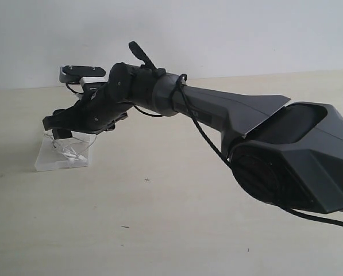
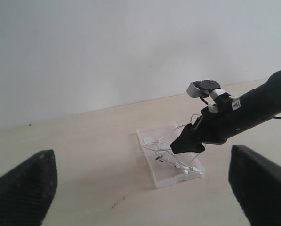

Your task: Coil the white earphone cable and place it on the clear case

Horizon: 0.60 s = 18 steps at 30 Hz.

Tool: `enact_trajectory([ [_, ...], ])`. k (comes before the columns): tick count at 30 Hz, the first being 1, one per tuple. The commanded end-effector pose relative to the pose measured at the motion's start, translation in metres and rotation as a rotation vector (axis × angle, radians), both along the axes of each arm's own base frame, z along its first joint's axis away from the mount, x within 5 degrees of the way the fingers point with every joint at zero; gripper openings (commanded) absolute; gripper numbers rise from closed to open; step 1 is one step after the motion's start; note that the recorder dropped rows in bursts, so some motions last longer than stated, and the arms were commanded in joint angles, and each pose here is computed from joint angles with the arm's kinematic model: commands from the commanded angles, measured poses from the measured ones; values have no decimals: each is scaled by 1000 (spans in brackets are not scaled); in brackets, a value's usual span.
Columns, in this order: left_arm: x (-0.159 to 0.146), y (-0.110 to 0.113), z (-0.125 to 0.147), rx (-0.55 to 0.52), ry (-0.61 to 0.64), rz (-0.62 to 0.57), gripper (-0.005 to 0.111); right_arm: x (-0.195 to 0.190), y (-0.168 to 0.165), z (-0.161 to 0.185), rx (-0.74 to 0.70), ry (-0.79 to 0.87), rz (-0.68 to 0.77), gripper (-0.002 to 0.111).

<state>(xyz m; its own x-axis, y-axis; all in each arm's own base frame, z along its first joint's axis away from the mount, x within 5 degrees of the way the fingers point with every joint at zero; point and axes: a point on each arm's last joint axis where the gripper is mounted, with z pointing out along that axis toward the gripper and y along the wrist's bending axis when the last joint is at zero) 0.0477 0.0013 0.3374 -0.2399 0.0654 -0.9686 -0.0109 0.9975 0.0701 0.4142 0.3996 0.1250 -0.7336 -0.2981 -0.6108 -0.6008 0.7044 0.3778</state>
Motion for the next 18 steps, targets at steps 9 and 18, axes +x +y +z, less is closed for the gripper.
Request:
enact_trajectory([
  [9, -1, 0, 0, -35, -4, 4, 94, 9, -7, 53, 59, -140, -76, 66],
  [18, -1, -1, 0, -39, -4, 2, 94, 7, -15, 80, 6, -184, -49, 57],
])
